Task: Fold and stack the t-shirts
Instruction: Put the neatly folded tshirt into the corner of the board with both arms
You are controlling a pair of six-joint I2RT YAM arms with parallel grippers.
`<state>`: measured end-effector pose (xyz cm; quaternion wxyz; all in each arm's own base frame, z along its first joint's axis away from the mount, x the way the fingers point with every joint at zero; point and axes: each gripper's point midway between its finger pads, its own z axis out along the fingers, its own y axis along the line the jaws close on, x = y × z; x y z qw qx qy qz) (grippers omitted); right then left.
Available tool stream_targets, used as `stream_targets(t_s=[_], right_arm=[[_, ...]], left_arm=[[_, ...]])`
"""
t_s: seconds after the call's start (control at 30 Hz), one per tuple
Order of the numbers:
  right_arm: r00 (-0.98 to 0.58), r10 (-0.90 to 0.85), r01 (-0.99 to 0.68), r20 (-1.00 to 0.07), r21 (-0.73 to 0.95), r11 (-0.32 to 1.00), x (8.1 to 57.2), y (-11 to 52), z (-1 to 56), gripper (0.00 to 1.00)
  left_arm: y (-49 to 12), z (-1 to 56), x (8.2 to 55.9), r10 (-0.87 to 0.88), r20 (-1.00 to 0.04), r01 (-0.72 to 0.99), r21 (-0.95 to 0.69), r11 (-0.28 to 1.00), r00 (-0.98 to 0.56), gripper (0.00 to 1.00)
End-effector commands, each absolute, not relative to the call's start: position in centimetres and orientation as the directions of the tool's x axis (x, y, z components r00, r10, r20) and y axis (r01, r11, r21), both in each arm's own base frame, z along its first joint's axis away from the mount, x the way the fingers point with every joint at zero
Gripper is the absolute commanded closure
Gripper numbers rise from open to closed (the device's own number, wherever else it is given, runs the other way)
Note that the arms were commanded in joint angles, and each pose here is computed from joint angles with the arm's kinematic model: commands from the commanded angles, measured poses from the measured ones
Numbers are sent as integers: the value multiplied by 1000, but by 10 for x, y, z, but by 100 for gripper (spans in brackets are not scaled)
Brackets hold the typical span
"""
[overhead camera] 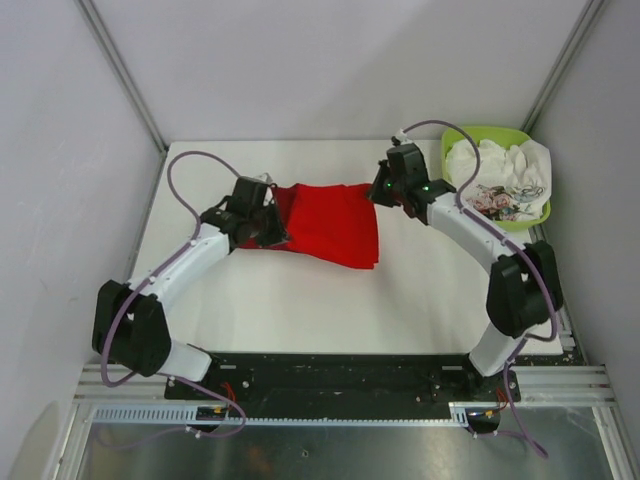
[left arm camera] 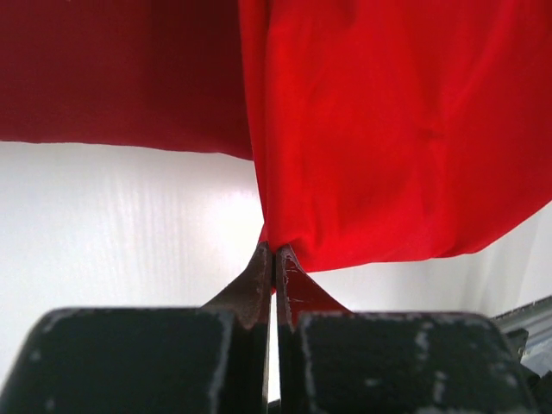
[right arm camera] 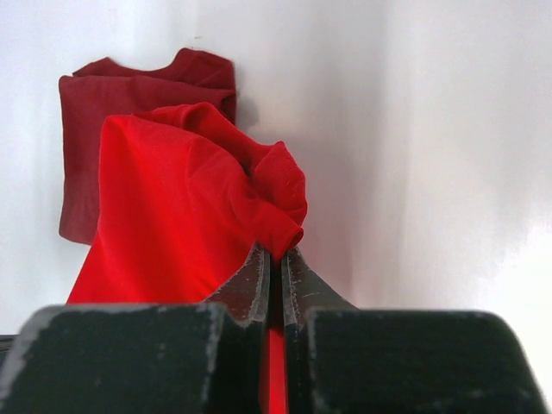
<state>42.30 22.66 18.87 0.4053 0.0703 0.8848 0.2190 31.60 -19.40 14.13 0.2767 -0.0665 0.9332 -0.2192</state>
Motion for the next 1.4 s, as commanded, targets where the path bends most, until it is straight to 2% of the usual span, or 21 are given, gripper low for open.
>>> stream_targets(t_s=[0.0,0.33,0.6,1.37], right_arm=[[-615,344,-106,-709,507,855,450,264,215,100],[-634,315,-161,-707,519,840,484,335,207,100],[-655,313,-165,-687,535,829,501,366,190,100],[-688,300,-172,-661,551,817,525,396,160,100]], left_arm=[[-166,167,331,-257,-555,8,-429,903,-791,100],[-105,157,347,-320,-562,-114,-370,922,-763,100],[-70,153,356,-370,-558,-190,-355,915,-743,100],[-14,130,379,-464,-512,-331,-332,883,-723,100]])
